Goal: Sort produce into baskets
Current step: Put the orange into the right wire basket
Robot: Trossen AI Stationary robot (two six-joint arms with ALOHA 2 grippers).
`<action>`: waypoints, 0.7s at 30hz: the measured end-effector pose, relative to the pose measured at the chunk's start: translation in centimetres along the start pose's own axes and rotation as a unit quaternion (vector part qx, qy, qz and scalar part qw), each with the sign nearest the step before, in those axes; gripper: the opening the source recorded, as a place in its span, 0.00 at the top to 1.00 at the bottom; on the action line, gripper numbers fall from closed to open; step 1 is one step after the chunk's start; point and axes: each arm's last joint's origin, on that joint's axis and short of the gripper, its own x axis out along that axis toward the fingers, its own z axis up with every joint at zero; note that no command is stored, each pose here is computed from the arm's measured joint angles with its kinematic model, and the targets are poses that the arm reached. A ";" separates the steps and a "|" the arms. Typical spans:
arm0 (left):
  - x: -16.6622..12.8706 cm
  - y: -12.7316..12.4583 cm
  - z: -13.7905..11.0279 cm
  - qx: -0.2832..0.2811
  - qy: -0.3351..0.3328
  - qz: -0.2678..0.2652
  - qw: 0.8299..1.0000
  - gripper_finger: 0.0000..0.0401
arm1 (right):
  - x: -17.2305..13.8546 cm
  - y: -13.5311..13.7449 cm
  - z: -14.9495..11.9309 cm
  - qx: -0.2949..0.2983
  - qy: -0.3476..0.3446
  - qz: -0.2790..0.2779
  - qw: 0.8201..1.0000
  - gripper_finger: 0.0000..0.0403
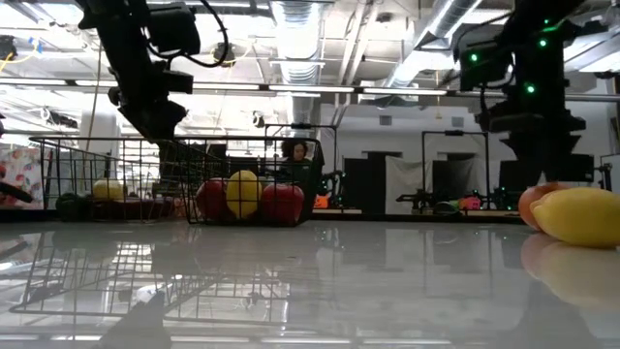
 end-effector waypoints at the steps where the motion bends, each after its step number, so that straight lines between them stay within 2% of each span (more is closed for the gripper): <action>1: 0.0 0.0 0.1 -0.001 -0.004 -0.001 1.000 0.14 | 0.3 -0.1 -0.2 -0.001 0.006 -0.008 1.000 0.17; 3: -0.1 0.0 0.1 -0.001 -0.008 -0.003 1.000 0.14 | 0.7 -0.2 -0.4 0.003 0.005 -0.022 1.000 0.17; 11: -0.2 0.0 0.2 0.003 -0.016 -0.014 1.000 0.14 | 2.2 -0.1 -0.3 0.007 0.014 -0.019 1.000 0.17; 21: -0.3 -0.5 0.5 0.000 -0.017 -0.083 0.996 0.14 | 2.4 0.5 0.4 -0.026 -0.015 -0.006 1.000 0.19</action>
